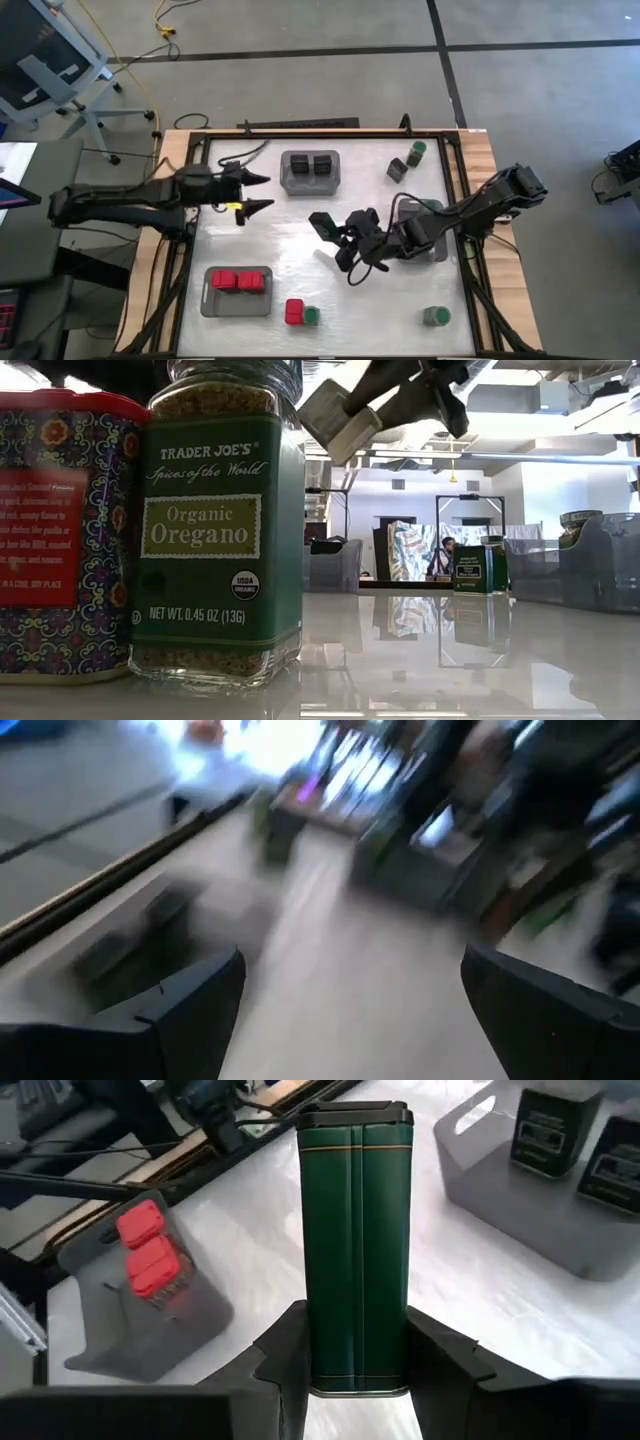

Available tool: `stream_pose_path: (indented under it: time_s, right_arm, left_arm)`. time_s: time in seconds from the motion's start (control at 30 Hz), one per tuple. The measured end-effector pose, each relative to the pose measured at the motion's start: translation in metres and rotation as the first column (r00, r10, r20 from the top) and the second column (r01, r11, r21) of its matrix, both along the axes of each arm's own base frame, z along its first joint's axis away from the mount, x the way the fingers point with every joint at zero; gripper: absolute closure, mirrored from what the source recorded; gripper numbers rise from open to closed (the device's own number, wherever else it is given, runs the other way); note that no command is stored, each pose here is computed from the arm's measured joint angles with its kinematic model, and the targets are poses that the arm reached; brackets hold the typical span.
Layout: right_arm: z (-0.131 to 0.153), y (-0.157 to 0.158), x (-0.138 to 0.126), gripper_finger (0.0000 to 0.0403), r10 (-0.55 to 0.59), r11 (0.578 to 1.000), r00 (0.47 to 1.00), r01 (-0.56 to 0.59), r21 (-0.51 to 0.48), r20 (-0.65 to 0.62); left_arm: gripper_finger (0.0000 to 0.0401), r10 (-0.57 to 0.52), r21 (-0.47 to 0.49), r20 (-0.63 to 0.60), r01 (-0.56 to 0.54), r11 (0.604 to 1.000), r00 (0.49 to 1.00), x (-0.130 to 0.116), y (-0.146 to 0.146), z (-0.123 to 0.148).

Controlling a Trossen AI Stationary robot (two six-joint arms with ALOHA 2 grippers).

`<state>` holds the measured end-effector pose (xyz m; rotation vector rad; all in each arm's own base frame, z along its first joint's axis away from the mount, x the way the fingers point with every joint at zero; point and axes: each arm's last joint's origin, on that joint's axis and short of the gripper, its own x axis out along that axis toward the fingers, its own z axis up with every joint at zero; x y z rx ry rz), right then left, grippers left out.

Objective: Sort spices by type
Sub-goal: Put the left black seasoning can into the top black transparent bin

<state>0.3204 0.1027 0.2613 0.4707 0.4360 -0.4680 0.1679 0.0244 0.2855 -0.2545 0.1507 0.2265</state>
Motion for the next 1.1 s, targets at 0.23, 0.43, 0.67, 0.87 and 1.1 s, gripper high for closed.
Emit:
stream_pose_path:
  time_s: [0.23, 0.43, 0.67, 0.87, 1.1]
  right_arm:
    - [0.009, -0.023, 0.016, 0.0245, -0.032, 0.999, 0.993, 0.033, -0.013, 0.11]
    - [0.028, -0.056, 0.034, 0.0245, 0.116, 0.993, 0.955, -0.117, -0.012, 0.272]
    - [0.046, -0.063, 0.041, 0.0245, 0.268, 0.963, 0.867, -0.224, -0.152, 0.42]
    - [0.044, -0.059, 0.044, 0.0245, 0.326, 0.939, 0.858, -0.247, -0.238, 0.396]
    - [0.039, -0.062, 0.047, 0.0245, 0.334, 0.931, 0.868, -0.243, -0.271, 0.367]
  left_arm:
    - [0.0044, -0.044, -0.121, 0.403, 0.101, 0.988, 0.914, -0.006, -0.004, -0.027]
    - [0.0044, -0.047, -0.114, 0.425, 0.105, 0.988, 0.904, -0.003, -0.004, -0.027]
    - [0.0044, -0.192, 0.035, 0.512, 0.203, 0.979, 0.837, 0.007, -0.007, -0.012]
    - [0.0044, -0.223, 0.107, 0.49, 0.196, 0.975, 0.843, 0.018, -0.006, -0.006]
    - [0.0044, -0.262, 0.164, 0.455, 0.209, 0.964, 0.851, 0.035, -0.005, -0.001]
